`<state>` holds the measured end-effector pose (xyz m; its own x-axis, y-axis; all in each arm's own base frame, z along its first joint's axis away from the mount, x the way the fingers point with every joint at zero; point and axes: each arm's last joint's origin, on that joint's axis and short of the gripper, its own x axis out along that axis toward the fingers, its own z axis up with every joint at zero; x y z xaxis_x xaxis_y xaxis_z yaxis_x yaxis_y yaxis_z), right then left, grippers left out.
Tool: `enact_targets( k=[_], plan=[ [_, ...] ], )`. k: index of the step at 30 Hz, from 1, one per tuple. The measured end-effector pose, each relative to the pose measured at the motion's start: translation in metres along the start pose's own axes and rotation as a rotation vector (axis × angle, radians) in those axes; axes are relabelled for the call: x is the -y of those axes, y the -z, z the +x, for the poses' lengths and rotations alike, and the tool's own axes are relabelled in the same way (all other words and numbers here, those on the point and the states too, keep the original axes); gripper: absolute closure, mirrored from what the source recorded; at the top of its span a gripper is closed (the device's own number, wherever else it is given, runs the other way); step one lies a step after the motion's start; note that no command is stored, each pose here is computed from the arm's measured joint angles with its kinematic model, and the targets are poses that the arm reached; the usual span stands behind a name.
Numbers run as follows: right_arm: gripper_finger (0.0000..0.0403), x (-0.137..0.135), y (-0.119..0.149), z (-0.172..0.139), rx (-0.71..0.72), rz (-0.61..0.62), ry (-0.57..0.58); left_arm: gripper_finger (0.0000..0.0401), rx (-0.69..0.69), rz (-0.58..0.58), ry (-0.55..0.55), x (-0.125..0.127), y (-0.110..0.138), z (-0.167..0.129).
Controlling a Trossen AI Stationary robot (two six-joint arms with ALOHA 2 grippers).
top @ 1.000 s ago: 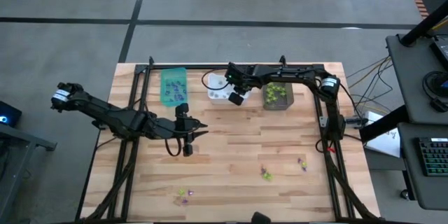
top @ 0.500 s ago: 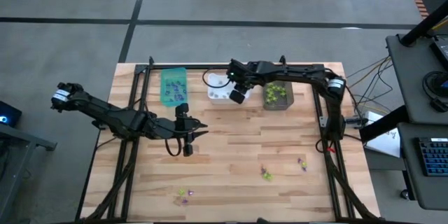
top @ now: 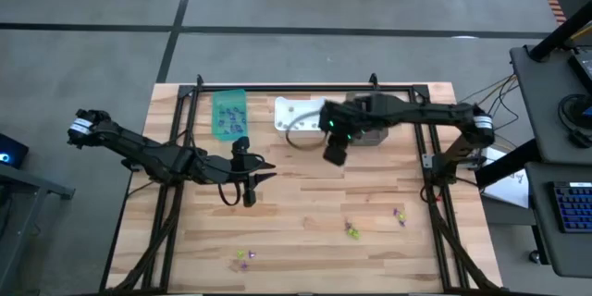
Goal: Sort Halloween decoration
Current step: Put the purple witch hat toy into the light blue bin
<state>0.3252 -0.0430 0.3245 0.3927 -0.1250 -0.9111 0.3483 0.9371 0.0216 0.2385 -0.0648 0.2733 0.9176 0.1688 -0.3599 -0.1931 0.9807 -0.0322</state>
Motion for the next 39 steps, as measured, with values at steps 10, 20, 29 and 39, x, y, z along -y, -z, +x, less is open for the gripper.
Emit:
enact_targets(
  k=[10,20,29,39],
  plan=[
    [0.0322,-0.076,0.059,-0.013,-0.051,-0.061,-0.102,0.0324,0.012,-0.076,0.004,0.000,-0.001,0.000],
    [0.0313,-0.114,0.121,0.013,-0.231,0.010,-0.073,0.0323,0.047,-0.111,0.020,0.002,-0.004,0.000],
    [0.0321,-0.119,0.173,0.037,-0.462,0.090,-0.043,0.0324,0.056,-0.124,0.022,0.002,-0.005,-0.001],
    [0.0314,-0.091,0.225,0.067,-0.672,0.289,0.169,0.0324,0.057,-0.124,0.022,0.002,-0.005,-0.001]
  ],
)
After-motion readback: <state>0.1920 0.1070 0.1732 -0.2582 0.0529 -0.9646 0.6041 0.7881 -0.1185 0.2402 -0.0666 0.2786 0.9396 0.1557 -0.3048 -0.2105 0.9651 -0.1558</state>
